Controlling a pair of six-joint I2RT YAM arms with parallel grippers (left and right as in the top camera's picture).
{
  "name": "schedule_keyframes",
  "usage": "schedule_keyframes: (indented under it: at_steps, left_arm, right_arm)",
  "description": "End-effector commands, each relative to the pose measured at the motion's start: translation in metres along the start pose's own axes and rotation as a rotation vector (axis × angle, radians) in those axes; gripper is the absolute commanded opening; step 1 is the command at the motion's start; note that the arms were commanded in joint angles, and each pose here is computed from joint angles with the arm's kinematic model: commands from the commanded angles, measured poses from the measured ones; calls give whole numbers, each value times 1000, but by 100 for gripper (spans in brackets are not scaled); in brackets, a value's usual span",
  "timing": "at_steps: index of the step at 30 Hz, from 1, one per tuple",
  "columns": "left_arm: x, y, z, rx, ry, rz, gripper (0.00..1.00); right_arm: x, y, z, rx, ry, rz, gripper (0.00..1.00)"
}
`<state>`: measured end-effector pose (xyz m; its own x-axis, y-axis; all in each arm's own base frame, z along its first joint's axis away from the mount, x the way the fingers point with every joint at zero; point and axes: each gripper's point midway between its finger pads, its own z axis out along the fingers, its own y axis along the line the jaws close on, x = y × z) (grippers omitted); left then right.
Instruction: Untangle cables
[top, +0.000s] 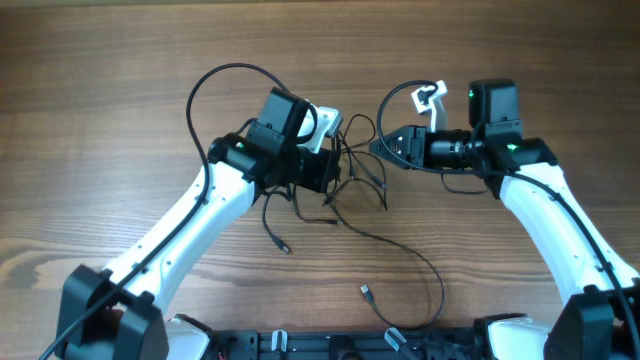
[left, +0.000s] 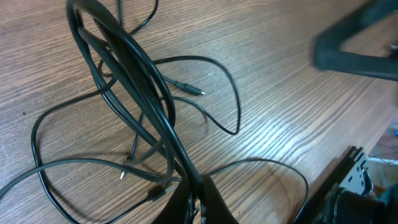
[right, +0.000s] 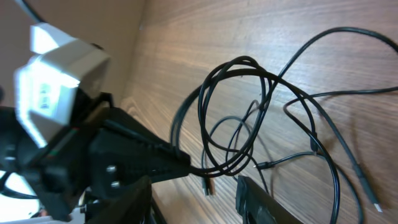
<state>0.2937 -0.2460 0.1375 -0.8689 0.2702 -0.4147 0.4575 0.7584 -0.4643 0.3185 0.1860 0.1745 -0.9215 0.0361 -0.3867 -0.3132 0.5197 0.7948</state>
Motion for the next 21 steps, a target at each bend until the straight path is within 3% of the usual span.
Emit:
schedule_keyframes:
  at_steps: [1,8,11,14,21]
  left_arm:
    - [-1,-11,-14,21,-17,93,4]
    - [1,-20,-17,67,-14,163,4]
    - [-2,-23,-18,79,-29,179,4]
    - [-7,-48,-22,220,-58,240,4]
    - [-12,-57,-25,269,-82,260,4]
  right_arm:
    - [10,9,16,-55,61,-20,45]
    - [15,-4,33,-60,101,57,40]
    - [11,11,34,-168,106,21,40]
    - [12,11,36,-188,114,25,40]
    - [12,-2,42,-153,114,43,28]
